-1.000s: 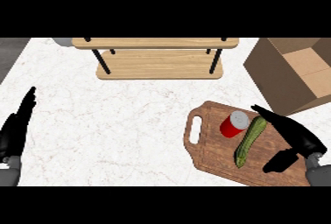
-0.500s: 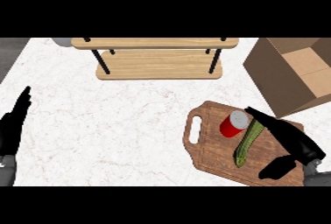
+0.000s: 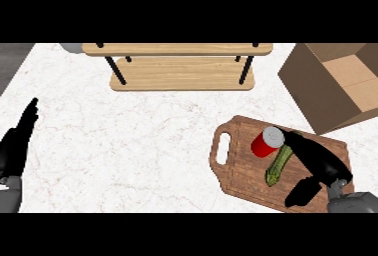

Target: Pick the squash from the cutting board and place it in the cardboard box

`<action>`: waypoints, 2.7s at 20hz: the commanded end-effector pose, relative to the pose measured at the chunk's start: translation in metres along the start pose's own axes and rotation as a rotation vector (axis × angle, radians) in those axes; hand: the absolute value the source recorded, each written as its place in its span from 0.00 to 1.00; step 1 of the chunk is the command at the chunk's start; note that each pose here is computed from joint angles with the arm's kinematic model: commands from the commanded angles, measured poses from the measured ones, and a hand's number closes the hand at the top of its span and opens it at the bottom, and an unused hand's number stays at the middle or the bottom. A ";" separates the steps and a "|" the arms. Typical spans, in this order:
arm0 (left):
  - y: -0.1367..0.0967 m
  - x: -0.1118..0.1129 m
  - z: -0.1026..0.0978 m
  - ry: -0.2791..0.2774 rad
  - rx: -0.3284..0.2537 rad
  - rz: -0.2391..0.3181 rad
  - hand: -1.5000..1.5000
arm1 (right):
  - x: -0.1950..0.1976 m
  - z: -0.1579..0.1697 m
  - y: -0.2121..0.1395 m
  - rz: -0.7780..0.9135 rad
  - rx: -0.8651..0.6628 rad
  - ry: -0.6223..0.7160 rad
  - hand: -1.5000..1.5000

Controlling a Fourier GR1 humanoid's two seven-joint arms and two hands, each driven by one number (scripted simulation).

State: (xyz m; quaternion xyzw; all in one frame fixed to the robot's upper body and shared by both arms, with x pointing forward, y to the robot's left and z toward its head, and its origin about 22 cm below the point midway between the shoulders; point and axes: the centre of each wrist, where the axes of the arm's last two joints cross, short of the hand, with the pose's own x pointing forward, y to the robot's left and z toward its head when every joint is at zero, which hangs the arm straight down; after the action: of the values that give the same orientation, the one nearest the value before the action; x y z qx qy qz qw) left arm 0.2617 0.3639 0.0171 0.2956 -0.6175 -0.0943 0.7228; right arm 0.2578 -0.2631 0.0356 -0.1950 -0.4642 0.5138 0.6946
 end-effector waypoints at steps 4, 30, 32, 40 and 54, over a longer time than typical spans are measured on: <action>0.002 -0.004 0.011 -0.003 0.005 -0.005 0.50 | -0.017 -0.032 0.015 0.006 -0.003 0.073 1.00; 0.010 0.010 0.001 0.000 -0.003 -0.003 0.50 | -0.242 0.173 -0.178 0.215 -0.870 0.354 1.00; -0.009 0.005 0.001 -0.011 -0.013 0.016 0.50 | -0.237 0.168 -0.183 0.275 -0.926 0.263 1.00; -0.011 0.015 -0.005 -0.023 -0.017 0.012 0.50 | -0.222 0.140 -0.223 0.153 -0.905 0.074 1.00; -0.017 0.017 -0.009 -0.046 -0.032 0.004 0.50 | -0.127 0.041 -0.280 -0.156 -0.897 0.021 1.00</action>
State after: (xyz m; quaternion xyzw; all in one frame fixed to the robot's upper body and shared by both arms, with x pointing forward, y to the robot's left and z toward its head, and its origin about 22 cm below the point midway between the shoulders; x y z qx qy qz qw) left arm 0.2727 0.3493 0.0160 0.2819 -0.6276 -0.1071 0.7177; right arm 0.3380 -0.5229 0.2022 -0.4693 -0.6466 0.2190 0.5600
